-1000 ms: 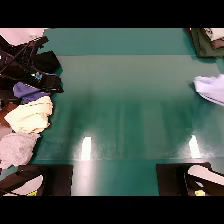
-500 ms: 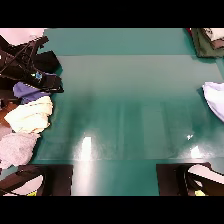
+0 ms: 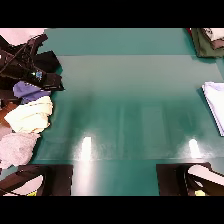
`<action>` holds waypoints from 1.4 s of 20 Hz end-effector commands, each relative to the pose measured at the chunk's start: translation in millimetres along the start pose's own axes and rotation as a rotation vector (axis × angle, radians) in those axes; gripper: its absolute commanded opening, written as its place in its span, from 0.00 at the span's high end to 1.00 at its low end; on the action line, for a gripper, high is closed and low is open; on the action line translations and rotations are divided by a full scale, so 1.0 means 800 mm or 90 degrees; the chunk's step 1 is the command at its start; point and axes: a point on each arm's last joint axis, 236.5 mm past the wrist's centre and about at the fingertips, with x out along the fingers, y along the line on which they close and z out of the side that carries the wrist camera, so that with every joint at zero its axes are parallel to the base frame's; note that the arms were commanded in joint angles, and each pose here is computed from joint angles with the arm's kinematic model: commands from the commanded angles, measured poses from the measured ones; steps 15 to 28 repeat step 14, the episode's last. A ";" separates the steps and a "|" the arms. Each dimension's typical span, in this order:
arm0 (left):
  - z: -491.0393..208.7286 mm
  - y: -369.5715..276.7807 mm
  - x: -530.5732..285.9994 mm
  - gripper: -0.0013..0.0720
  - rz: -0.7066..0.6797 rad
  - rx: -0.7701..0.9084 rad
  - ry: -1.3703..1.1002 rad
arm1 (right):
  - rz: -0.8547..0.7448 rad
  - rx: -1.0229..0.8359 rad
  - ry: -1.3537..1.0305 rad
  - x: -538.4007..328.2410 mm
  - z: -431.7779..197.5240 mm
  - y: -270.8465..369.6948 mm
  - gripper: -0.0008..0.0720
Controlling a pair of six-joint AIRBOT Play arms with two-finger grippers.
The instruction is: Fold the shirts.
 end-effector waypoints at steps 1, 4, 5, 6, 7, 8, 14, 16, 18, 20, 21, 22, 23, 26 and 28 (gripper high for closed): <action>0.007 0.000 -0.001 0.94 0.001 -0.005 -0.015 | 0.133 -0.103 0.110 -0.007 -0.065 0.119 0.49; 0.014 0.001 -0.001 0.94 0.002 -0.005 -0.030 | 0.173 -0.243 0.213 -0.015 -0.144 0.191 0.96; 0.014 0.001 -0.001 0.94 0.002 -0.005 -0.030 | 0.184 -0.290 0.242 -0.021 -0.172 0.213 0.96; 0.014 0.001 -0.001 0.94 0.002 -0.005 -0.030 | 0.197 -0.334 0.258 -0.027 -0.197 0.235 0.96; 0.014 0.001 -0.001 0.94 0.002 -0.005 -0.030 | 0.212 -0.378 0.267 -0.034 -0.219 0.256 0.96; 0.014 0.001 -0.001 0.94 0.002 -0.005 -0.030 | 0.229 -0.423 0.271 -0.042 -0.243 0.278 0.96; 0.014 0.001 -0.001 0.94 0.002 -0.005 -0.030 | 0.317 -0.596 0.263 -0.095 -0.344 0.350 0.96; 0.014 0.001 -0.001 0.94 0.002 -0.005 -0.030 | 0.317 -0.596 0.263 -0.095 -0.344 0.350 0.96; 0.014 0.001 -0.001 0.94 0.002 -0.005 -0.030 | 0.317 -0.596 0.263 -0.095 -0.344 0.350 0.96; 0.014 0.001 -0.001 0.94 0.002 -0.005 -0.030 | 0.317 -0.596 0.263 -0.095 -0.344 0.350 0.96; 0.014 0.001 -0.001 0.94 0.002 -0.005 -0.030 | 0.317 -0.596 0.263 -0.095 -0.344 0.350 0.96; 0.014 0.001 -0.001 0.94 0.002 -0.005 -0.030 | 0.317 -0.596 0.263 -0.095 -0.344 0.350 0.96; 0.014 0.001 -0.001 0.94 0.002 -0.005 -0.030 | 0.317 -0.596 0.263 -0.095 -0.344 0.350 0.96; 0.014 0.001 -0.001 0.94 0.002 -0.005 -0.030 | 0.317 -0.596 0.263 -0.095 -0.344 0.350 0.96; 0.014 0.001 -0.001 0.94 0.002 -0.005 -0.030 | 0.317 -0.596 0.263 -0.095 -0.344 0.350 0.96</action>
